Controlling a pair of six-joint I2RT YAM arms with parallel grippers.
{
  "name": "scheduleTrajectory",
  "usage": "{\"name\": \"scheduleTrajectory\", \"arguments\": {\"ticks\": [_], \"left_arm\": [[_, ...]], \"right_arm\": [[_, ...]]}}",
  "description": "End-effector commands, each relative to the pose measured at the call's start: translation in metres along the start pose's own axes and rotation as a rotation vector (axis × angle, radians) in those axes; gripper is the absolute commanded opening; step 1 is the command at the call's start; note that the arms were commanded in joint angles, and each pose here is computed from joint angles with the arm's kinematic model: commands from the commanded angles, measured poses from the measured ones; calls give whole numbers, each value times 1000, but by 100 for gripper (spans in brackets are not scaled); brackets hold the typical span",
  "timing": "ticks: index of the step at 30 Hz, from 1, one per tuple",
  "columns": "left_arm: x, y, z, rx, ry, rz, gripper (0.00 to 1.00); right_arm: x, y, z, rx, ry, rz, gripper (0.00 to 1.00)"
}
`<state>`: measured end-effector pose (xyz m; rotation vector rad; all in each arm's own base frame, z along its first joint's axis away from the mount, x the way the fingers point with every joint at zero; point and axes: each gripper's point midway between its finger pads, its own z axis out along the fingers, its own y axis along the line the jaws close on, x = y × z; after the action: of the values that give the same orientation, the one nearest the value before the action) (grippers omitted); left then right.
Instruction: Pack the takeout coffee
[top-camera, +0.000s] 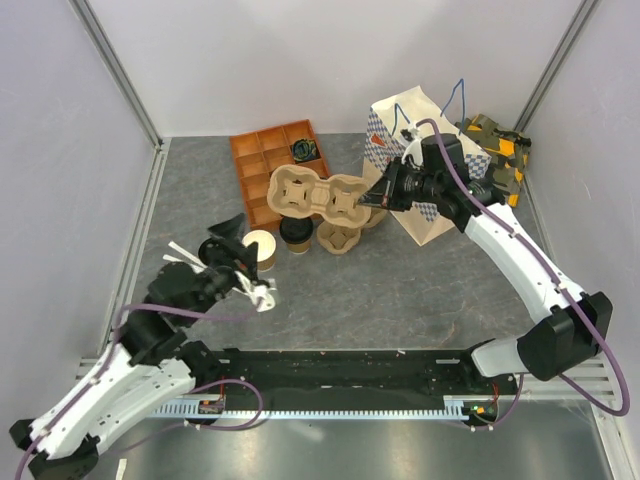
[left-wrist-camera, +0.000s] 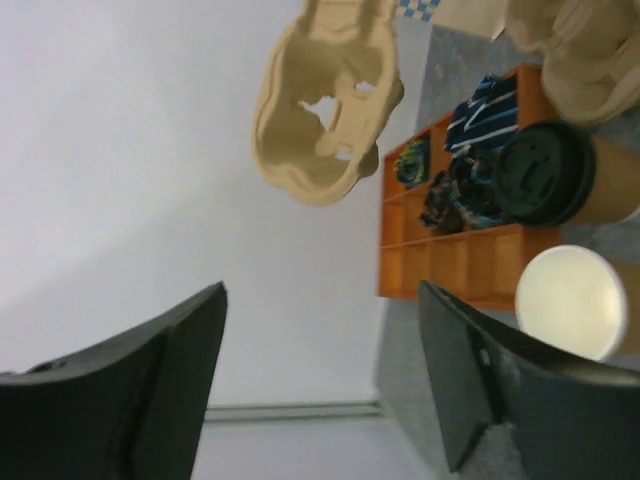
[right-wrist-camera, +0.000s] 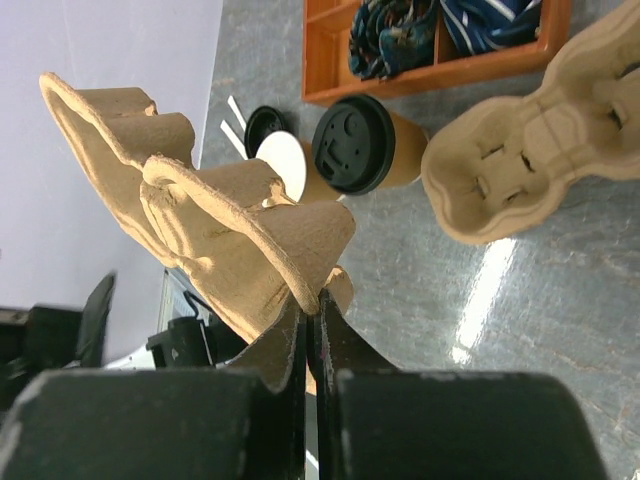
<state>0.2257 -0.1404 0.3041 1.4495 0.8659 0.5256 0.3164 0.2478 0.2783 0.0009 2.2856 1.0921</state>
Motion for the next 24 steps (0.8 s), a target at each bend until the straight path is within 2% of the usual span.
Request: {"name": "scheduleTrajectory", "arguments": {"ticks": [1, 2, 3, 4, 5, 6, 7, 8, 11, 14, 16, 18, 24], "left_arm": [[1, -6, -50, 84, 102, -601, 92], [0, -6, -56, 71, 140, -779, 97], [-4, 11, -60, 49, 147, -870, 100], [-3, 11, -63, 61, 175, -943, 100], [-19, 16, -62, 92, 122, -1082, 100], [-20, 41, -68, 35, 113, -1164, 100], [-31, 35, -56, 128, 115, -1252, 100], [-42, 41, -55, 143, 102, -1386, 100], [-58, 54, -41, 208, 63, -1606, 95], [-63, 61, -23, 258, 40, -1737, 83], [-72, 65, -18, 315, -14, -1784, 74], [-69, 65, -8, 317, -14, -1839, 68], [-63, 60, 6, 319, -13, -1836, 66]], "right_arm": [[-26, 32, -20, -99, -90, -61, 0], [-26, 33, -21, -106, -93, -70, 0], [-25, 34, -23, -112, -98, -78, 0], [-24, 32, -22, -111, -99, -92, 0], [-22, 31, -22, -111, -95, -97, 0], [-20, 28, -22, -106, -92, -100, 0], [-19, 27, -22, -106, -90, -110, 0], [-18, 28, -23, -111, -87, -115, 0], [-14, 30, -29, -127, -96, -144, 0], [-11, 28, -34, -124, -108, -176, 0], [-8, 28, -37, -127, -111, -185, 0], [-3, 29, -41, -141, -104, -190, 0], [8, 28, -48, -157, -103, -190, 0]]}}
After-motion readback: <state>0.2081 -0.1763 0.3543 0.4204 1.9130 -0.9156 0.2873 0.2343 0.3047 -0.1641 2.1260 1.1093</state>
